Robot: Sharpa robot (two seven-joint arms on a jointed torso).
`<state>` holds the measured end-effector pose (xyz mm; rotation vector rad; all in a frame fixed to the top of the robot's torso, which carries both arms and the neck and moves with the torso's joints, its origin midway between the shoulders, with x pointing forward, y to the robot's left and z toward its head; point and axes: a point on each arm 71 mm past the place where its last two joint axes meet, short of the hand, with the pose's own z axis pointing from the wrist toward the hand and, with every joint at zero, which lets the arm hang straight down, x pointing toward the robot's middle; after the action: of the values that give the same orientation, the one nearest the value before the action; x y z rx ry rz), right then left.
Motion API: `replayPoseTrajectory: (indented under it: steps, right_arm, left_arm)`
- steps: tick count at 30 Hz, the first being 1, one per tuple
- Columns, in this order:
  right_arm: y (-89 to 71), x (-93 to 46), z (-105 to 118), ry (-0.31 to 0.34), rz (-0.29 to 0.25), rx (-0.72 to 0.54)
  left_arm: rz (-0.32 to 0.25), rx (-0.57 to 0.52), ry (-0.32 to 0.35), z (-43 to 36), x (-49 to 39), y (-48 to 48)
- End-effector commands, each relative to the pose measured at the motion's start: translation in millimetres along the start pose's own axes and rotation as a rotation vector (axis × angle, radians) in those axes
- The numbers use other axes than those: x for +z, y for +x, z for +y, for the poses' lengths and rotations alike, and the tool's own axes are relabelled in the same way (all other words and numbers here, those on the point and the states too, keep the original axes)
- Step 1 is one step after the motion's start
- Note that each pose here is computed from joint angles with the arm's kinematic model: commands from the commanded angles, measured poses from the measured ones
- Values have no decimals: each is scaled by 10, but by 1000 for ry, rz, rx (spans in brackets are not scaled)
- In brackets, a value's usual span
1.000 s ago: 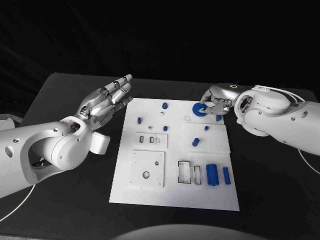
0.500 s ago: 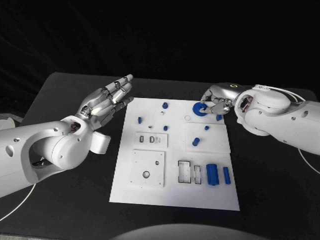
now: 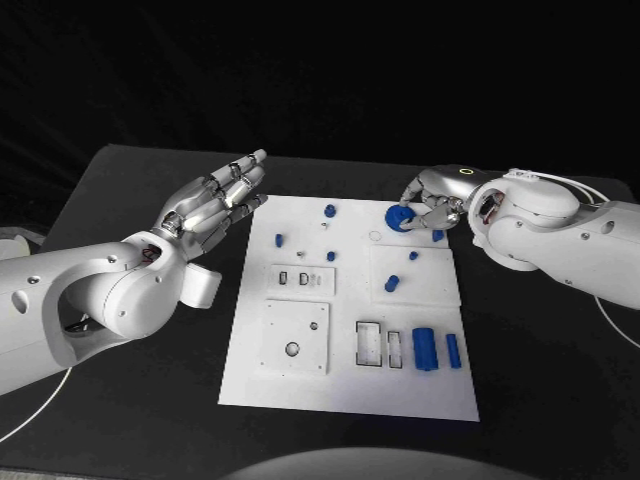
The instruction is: Assemble the parts on the task board
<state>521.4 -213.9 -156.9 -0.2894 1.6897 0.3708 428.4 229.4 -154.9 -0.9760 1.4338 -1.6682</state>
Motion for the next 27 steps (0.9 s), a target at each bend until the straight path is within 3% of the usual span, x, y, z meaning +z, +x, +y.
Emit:
replayPoseTrajectory:
  steps: [1, 18, 27]
  right_arm:
    - [214, -21, -16, 16, 122, -21]
    - [207, -23, 16, -14, 111, -5]
    - [176, -52, 83, -56, 70, 25]
  left_arm:
    - [21, -10, 6, -6, 5, 21]
    - [23, -11, 0, -1, 8, 25]
    - [25, -12, -5, 5, 7, 19]
